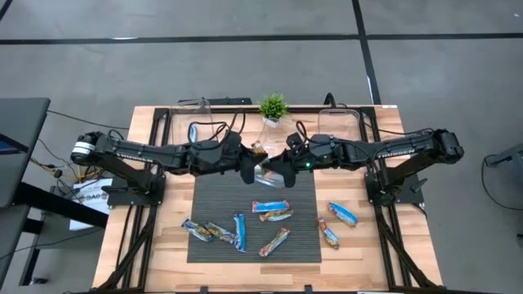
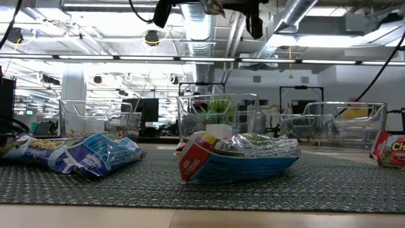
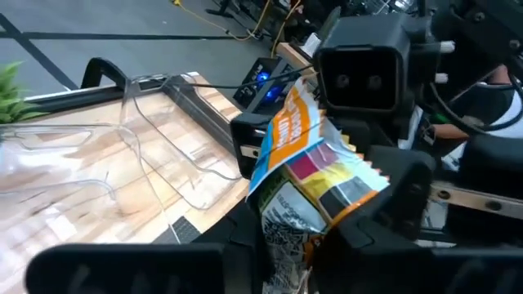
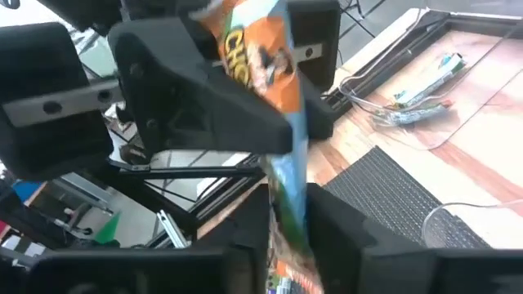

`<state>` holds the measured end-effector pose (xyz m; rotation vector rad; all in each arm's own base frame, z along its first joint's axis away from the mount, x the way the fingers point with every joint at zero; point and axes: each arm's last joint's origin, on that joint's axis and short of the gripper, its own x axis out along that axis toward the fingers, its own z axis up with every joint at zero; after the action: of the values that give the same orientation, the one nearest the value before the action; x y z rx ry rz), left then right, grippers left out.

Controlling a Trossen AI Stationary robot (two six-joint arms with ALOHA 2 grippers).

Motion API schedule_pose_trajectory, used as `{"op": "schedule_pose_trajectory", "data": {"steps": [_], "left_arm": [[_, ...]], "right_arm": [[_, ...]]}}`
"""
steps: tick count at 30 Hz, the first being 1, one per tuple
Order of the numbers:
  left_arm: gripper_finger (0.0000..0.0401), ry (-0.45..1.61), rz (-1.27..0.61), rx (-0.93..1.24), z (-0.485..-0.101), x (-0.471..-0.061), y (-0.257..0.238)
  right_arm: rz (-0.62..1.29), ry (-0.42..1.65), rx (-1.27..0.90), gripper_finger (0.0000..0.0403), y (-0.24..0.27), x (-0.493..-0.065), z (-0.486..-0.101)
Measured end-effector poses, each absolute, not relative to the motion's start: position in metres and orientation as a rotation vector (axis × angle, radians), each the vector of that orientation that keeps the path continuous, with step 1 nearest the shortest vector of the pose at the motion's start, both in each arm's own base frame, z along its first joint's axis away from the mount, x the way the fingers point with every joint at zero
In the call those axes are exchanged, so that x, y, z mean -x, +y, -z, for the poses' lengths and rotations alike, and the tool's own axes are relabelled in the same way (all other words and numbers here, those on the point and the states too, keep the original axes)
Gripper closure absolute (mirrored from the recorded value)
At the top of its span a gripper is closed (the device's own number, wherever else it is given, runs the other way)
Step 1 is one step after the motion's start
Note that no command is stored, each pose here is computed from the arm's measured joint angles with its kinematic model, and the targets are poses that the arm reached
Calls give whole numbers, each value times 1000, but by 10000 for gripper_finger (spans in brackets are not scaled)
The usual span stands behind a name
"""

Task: Pick and place Granola Bars by type
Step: Put the yellow granola bar into the left transparent bin

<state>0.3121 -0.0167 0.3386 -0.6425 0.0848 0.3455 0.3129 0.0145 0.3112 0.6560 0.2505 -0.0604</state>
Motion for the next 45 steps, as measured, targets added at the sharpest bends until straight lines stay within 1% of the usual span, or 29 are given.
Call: {"op": "schedule_pose_trajectory", "data": {"steps": [3, 7, 10, 12, 14, 20, 25, 28, 30, 40, 45], "left_arm": [[341, 103, -371, 614, -336, -312, -14], [347, 185, -489, 569, -327, -307, -7], [350, 265, -595, 535, -322, -297, 1], [350, 311, -680, 530, -320, -287, 9], [350, 337, -773, 531, -320, -275, 17], [351, 451, -1076, 545, -319, -230, 50], [351, 540, -1234, 550, -315, -207, 73], [350, 575, -1262, 522, -314, -202, 85], [342, 603, -1259, 508, -314, -200, 91], [254, 675, -1265, 563, -311, -190, 108], [238, 700, -1262, 560, -310, -189, 107]], "right_arm": [[63, 268, -641, 268, 14, -312, -310], [77, 370, -641, 209, 9, -307, -303], [121, 479, -634, 180, 5, -299, -295], [143, 523, -614, 171, 4, -295, -293], [173, 577, -582, 169, 4, -288, -291], [221, 611, -500, 182, 2, -279, -292], [235, 608, -469, 194, -1, -275, -295], [236, 619, -445, 200, -3, -273, -295], [231, 617, -431, 202, -4, -273, -296], [228, 623, -421, 198, -4, -273, -295], [189, 633, -429, 201, -1, -273, -295]]}}
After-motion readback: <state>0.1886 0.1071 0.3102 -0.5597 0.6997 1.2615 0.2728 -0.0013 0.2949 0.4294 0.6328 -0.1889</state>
